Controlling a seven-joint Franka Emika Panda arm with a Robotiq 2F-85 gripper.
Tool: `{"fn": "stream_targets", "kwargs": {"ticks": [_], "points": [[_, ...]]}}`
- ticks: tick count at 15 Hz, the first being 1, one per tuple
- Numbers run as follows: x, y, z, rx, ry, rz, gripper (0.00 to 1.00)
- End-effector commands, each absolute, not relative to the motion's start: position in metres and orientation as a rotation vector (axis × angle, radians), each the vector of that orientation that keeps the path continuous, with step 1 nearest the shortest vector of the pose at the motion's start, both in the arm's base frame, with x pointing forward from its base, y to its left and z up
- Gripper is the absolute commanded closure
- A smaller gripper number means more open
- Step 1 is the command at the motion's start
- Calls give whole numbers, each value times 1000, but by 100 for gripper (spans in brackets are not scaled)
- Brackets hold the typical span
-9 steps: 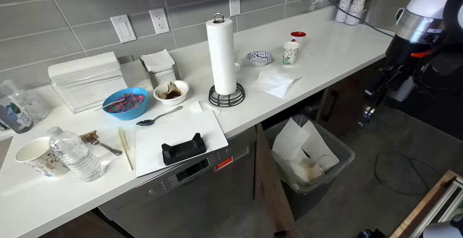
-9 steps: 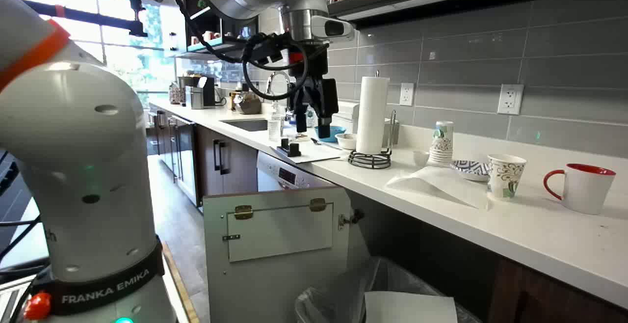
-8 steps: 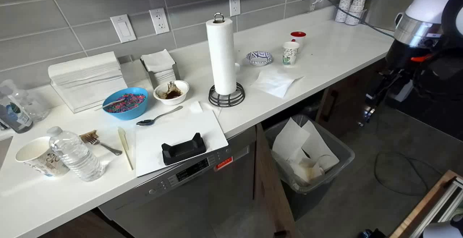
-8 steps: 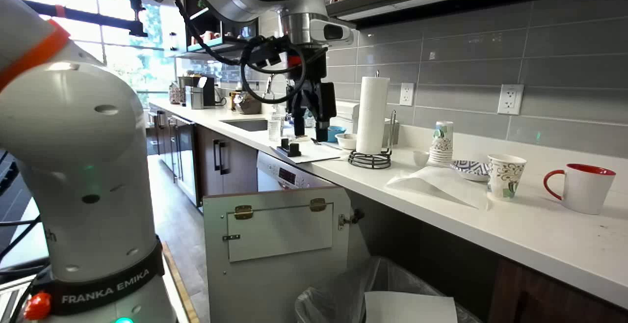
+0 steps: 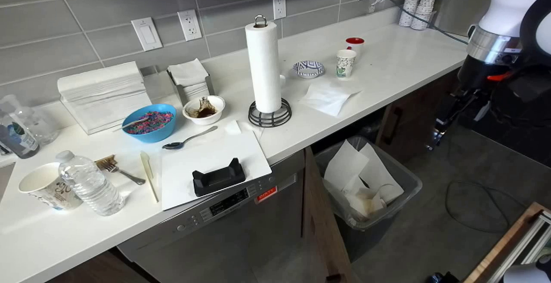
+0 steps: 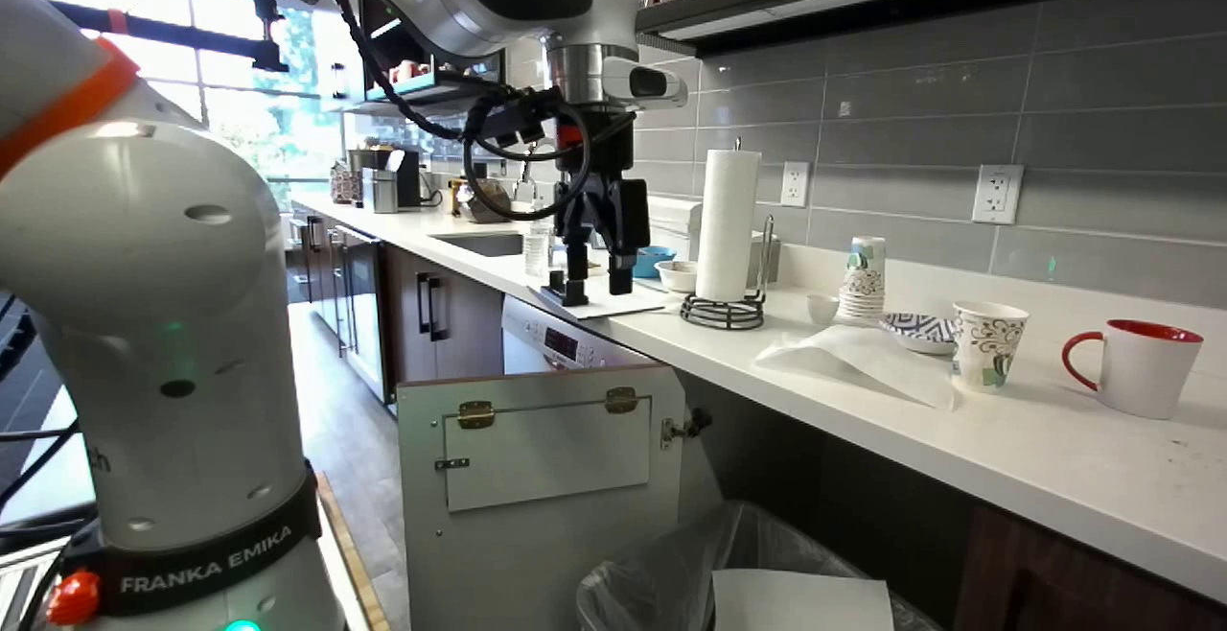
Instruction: Push the tissue forward
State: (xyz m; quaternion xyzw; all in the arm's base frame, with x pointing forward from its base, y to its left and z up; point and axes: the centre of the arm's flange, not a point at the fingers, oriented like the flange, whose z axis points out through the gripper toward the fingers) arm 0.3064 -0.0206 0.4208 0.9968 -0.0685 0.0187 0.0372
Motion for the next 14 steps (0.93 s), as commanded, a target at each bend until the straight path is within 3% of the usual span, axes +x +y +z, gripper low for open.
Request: {"fn": "stream_targets", "kwargs": {"ticks": [1,6,14], "points": [[306,-21,421,3059,-210,58,0],[306,-21,421,3059,-210,57,0],[399,-54,404,3032,172,527,0]]}}
